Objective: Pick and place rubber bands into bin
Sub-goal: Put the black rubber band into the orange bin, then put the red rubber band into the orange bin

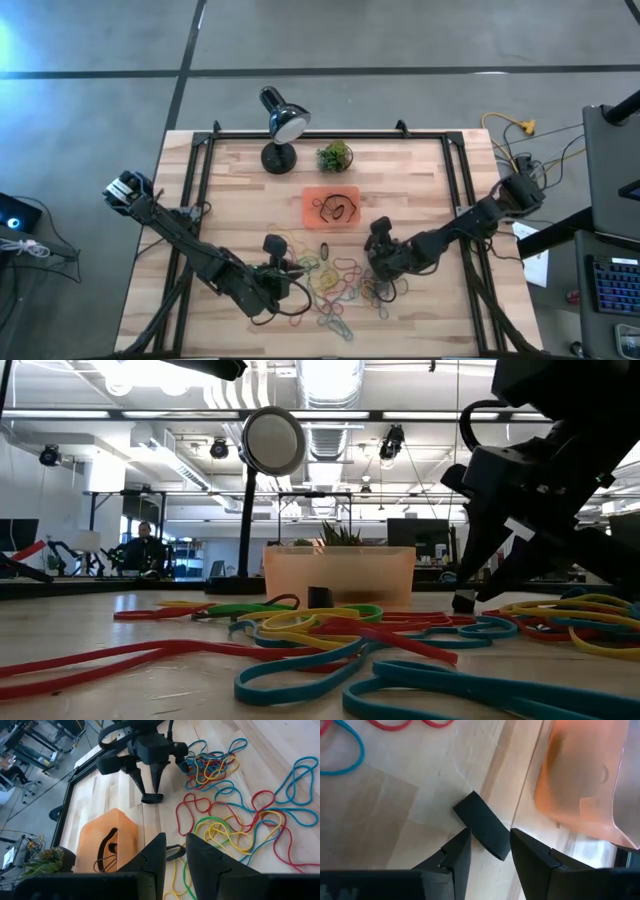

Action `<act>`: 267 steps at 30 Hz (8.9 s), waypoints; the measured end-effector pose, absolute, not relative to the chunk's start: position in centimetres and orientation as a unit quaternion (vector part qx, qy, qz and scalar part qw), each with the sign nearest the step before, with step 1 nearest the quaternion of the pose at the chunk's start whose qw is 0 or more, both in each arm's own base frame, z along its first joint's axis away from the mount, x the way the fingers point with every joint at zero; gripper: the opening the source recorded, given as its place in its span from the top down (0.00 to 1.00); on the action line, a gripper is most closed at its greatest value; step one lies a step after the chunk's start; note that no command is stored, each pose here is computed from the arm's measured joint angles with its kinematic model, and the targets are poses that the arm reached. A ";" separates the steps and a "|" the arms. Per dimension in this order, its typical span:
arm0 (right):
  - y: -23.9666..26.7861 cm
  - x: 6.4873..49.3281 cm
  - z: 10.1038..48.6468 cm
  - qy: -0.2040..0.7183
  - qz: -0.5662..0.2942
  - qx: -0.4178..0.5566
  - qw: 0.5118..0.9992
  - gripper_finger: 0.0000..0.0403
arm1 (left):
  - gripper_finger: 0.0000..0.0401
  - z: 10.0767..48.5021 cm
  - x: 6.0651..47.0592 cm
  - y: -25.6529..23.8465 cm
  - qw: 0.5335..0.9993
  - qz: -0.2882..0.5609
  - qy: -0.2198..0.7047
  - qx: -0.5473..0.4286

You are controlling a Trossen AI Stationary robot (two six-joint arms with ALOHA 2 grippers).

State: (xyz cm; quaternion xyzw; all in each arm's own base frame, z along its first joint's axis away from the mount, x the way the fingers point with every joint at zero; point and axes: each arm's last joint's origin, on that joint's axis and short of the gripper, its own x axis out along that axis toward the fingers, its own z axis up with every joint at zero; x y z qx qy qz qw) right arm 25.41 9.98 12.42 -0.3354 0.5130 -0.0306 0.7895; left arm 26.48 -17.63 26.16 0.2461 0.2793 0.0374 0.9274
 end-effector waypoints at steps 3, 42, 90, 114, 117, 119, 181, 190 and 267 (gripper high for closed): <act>9.6 25.6 12.4 0.519 -0.016 -0.329 0.788 0.69 | 0.85 26.2 26.5 -17.6 0.927 0.038 0.279 0.246; 8.9 27.1 17.6 0.477 -0.043 -0.270 0.835 0.98 | 0.85 26.2 26.5 -17.6 0.927 0.038 0.280 0.247; 2.9 31.8 23.8 0.475 -0.110 -0.159 0.858 0.71 | 0.85 23.9 25.1 -16.6 0.903 0.054 0.356 0.234; 15.1 26.0 23.8 0.399 0.018 -0.146 0.905 0.81 | 0.85 18.5 26.1 -16.0 0.873 0.047 0.466 0.132; 15.6 25.5 23.5 0.388 0.008 -0.157 0.908 0.82 | 0.85 17.3 26.5 -15.2 0.863 0.064 0.492 0.099; 15.8 25.3 23.2 0.385 0.000 -0.161 0.909 0.83 | 0.85 16.8 26.6 -14.7 0.858 0.074 0.504 0.069; 15.6 24.5 21.7 0.392 -0.025 -0.171 0.903 0.85 | 1.00 18.2 29.2 -13.4 0.835 0.111 0.538 0.020; 15.5 24.4 21.4 0.396 -0.026 -0.173 0.902 0.85 | 1.00 20.6 29.5 -13.8 0.845 0.177 0.495 0.094; 15.5 24.4 21.4 0.389 -0.038 -0.173 0.904 0.86 | 1.00 23.3 37.5 0.5 0.857 0.123 0.452 0.214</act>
